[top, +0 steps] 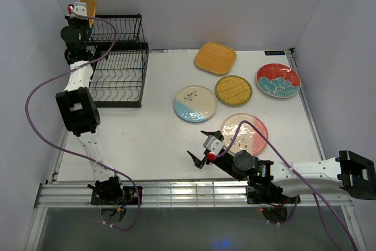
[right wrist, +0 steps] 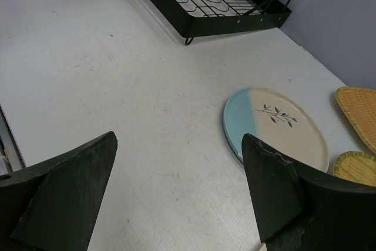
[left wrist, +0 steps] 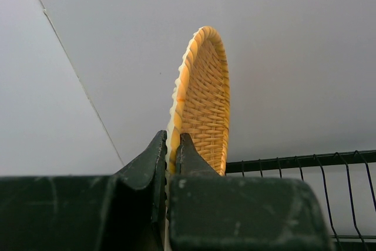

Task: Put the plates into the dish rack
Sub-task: Insert the plate into the dish rack.

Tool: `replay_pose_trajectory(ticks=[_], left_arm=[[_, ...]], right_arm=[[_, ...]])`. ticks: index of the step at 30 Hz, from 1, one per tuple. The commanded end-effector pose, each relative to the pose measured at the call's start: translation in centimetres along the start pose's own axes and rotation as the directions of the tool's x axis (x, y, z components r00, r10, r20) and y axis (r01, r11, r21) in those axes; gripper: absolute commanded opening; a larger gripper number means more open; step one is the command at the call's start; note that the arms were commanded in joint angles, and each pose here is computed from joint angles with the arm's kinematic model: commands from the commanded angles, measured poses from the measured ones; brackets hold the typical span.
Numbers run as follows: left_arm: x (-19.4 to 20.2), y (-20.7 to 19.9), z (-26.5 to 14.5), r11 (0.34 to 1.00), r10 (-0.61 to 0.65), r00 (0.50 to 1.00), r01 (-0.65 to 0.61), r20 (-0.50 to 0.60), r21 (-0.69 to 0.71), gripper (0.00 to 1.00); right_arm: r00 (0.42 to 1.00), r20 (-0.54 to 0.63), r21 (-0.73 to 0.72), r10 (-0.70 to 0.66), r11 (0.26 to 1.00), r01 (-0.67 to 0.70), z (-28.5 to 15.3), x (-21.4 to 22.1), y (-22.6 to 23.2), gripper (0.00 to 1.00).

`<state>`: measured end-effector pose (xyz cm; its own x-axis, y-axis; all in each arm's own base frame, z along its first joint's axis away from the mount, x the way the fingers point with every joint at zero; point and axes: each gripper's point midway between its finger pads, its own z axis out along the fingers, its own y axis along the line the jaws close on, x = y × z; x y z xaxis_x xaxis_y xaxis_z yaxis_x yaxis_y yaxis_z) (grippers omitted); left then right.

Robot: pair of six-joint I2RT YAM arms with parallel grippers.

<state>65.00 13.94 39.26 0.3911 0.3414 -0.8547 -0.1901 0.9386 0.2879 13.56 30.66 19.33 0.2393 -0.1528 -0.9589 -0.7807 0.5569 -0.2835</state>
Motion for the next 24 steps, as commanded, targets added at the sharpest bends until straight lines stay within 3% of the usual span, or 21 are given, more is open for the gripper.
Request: replay_pose_trajectory(ticks=[1,24], left_arm=[[-6.3,0.6,-0.1,1.000,0.021,0.995,-0.020,0.100,-0.009,0.00],[-1.8,-1.4,-3.7,0.998,0.053,0.997,-0.055,0.054,0.030,0.00]], right_arm=[[0.996,0.072,0.012,0.047,0.999,-0.048,0.6,-2.8,-0.4,0.92],[0.996,0.074,0.003,0.052,0.999,-0.052,0.4,-2.9,-0.3,0.92]])
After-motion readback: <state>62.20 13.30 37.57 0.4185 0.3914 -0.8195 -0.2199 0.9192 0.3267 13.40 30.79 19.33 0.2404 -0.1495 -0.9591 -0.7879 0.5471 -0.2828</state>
